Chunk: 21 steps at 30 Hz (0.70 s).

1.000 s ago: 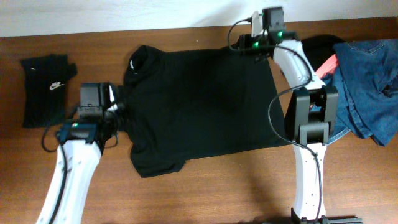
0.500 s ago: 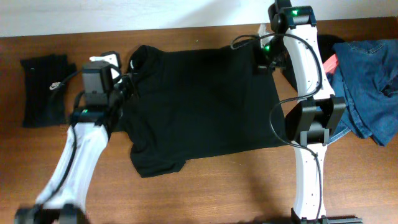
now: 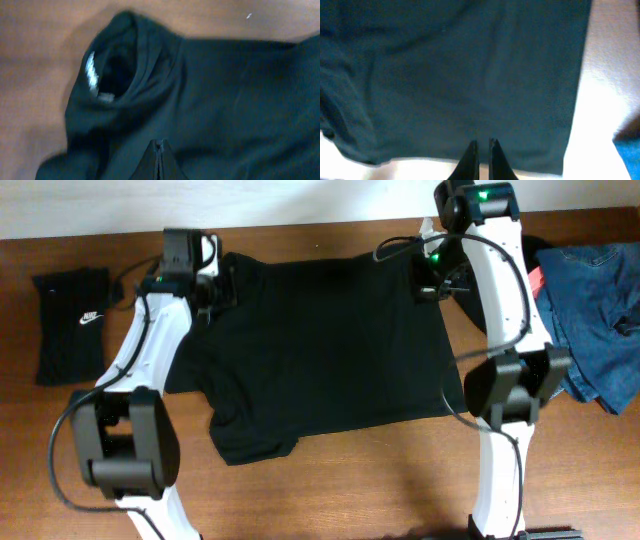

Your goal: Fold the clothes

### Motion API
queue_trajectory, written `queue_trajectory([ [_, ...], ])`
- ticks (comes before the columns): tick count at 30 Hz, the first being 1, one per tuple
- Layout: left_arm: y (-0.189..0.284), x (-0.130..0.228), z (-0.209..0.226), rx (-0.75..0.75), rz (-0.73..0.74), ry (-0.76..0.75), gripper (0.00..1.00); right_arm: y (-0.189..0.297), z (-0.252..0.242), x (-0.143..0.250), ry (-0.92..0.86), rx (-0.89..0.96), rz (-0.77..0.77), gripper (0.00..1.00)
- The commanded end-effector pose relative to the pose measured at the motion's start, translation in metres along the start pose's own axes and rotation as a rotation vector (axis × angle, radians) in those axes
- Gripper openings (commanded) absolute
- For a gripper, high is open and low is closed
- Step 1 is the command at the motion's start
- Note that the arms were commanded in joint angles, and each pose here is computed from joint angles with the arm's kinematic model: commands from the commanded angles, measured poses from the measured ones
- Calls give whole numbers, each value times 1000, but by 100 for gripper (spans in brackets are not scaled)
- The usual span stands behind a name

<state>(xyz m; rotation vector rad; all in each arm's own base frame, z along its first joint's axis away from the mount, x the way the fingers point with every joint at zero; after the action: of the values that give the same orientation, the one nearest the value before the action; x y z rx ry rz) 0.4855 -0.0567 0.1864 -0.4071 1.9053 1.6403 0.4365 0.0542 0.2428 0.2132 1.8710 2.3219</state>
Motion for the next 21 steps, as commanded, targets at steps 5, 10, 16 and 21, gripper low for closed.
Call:
queue_trajectory([
  [5,-41,-3,-3,-66,44,-96,0,2,-19,48,-30,124,93,4],
  [10,-64,10,1,-81,85,-129,0,-25,-29,63,-36,132,125,4],
  [16,-80,20,4,-80,117,-172,0,-72,-42,79,-47,125,187,4],
  [21,-80,16,8,-124,103,-182,0,-107,-46,85,-25,74,196,4],
])
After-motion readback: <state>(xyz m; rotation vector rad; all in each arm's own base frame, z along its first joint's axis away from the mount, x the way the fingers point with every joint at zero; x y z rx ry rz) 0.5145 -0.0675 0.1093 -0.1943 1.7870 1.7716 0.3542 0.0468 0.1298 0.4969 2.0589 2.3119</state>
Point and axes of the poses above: each gripper's point midway between its finger pads, its own y axis back along the fingers, its own z axis along the line the jaws close on, x = y × z, the point moved 8 cm from there along y, back along the fingers, and after that the axes turned 12 degrees about -y, right-handed, at the moved point
